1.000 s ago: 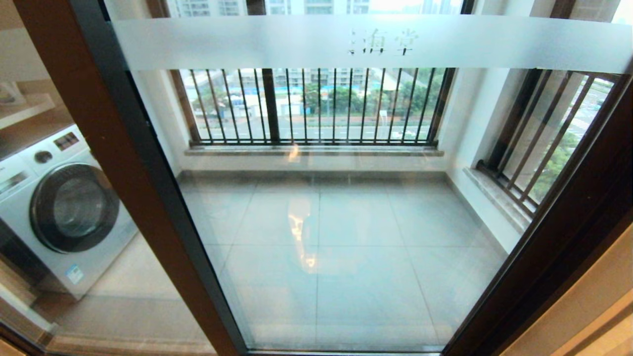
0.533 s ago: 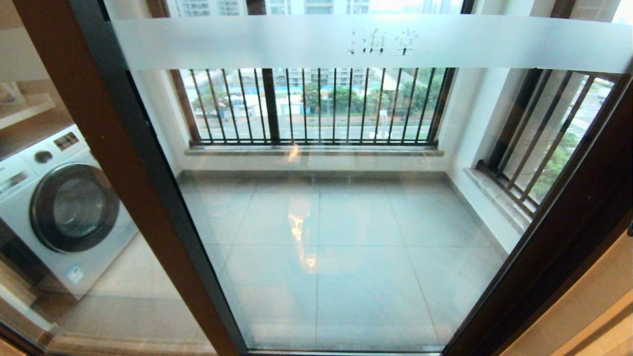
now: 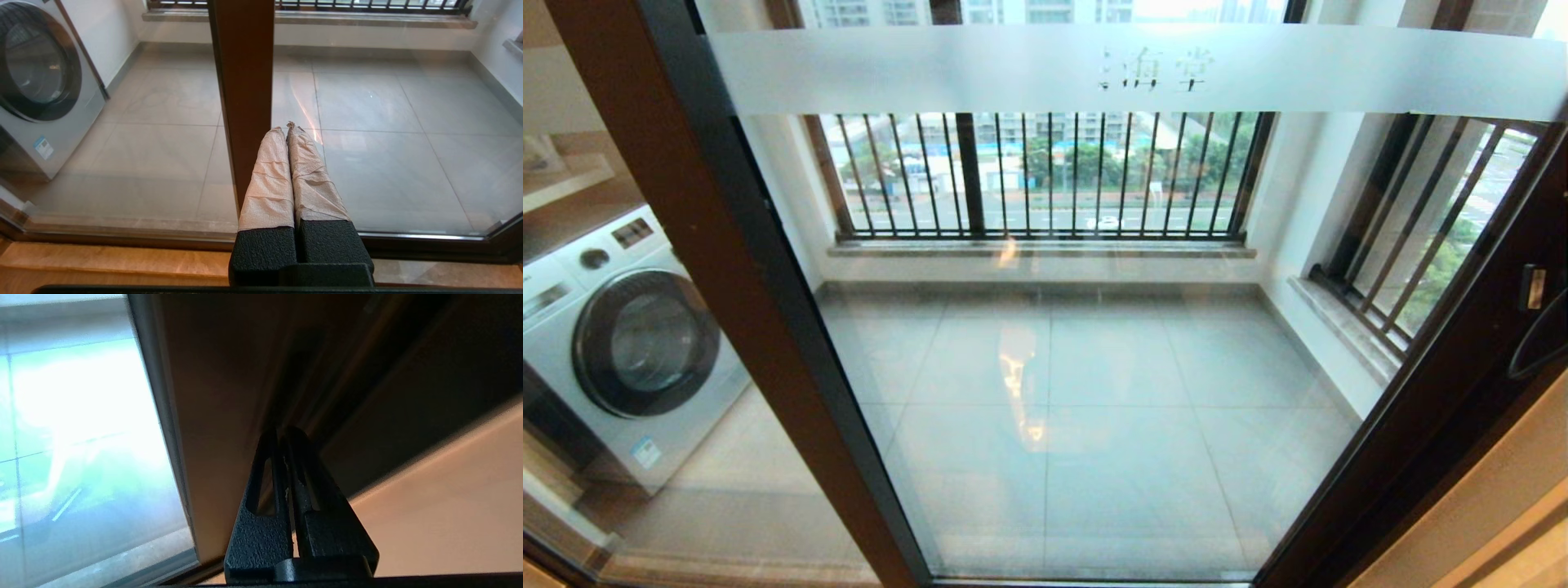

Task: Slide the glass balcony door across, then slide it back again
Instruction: Close the slid door

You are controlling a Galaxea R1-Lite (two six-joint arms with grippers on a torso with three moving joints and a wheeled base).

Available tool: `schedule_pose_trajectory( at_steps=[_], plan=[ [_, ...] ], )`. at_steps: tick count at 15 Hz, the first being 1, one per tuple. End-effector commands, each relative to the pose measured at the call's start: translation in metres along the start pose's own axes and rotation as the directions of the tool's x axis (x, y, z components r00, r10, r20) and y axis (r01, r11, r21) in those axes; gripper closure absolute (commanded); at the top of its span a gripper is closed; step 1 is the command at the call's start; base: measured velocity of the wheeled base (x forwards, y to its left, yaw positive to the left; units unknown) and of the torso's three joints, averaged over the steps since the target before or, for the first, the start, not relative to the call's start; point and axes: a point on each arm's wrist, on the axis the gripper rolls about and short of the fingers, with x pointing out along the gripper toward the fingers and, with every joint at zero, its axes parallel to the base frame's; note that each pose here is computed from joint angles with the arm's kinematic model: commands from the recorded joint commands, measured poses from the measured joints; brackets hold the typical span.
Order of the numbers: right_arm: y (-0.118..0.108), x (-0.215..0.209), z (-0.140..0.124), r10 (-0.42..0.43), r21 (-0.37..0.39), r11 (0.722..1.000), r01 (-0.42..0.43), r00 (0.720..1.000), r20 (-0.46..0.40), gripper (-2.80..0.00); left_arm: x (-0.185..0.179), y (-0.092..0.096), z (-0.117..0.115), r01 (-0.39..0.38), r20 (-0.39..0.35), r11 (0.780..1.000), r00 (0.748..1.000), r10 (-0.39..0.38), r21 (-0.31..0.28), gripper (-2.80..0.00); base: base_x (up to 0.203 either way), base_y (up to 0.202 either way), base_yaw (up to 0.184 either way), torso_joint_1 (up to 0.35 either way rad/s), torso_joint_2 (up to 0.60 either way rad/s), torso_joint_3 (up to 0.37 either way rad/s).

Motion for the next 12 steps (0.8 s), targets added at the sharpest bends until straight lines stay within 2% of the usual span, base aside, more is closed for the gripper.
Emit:
schedule_pose_trajectory(
  at_steps=[1, 12],
  plan=[
    [0.0, 0.007, -0.001, -0.01, -0.002, 1.0, 0.01, 1.0, -0.005, 0.0, 0.0, 0.0, 0.0, 0.0, 0.0, 1.0, 1.0, 0.0, 0.0, 0.0, 0.0, 0.0, 0.0, 0.0, 0.0, 0.0],
    [0.0, 0.023, 0.001, -0.023, -0.002, 1.0, 0.023, 1.0, 0.015, 0.0, 0.0, 0.0, 0.0, 0.0, 0.0, 1.0, 1.0, 0.0, 0.0, 0.0, 0.0, 0.0, 0.0, 0.0, 0.0, 0.0]
  ],
)
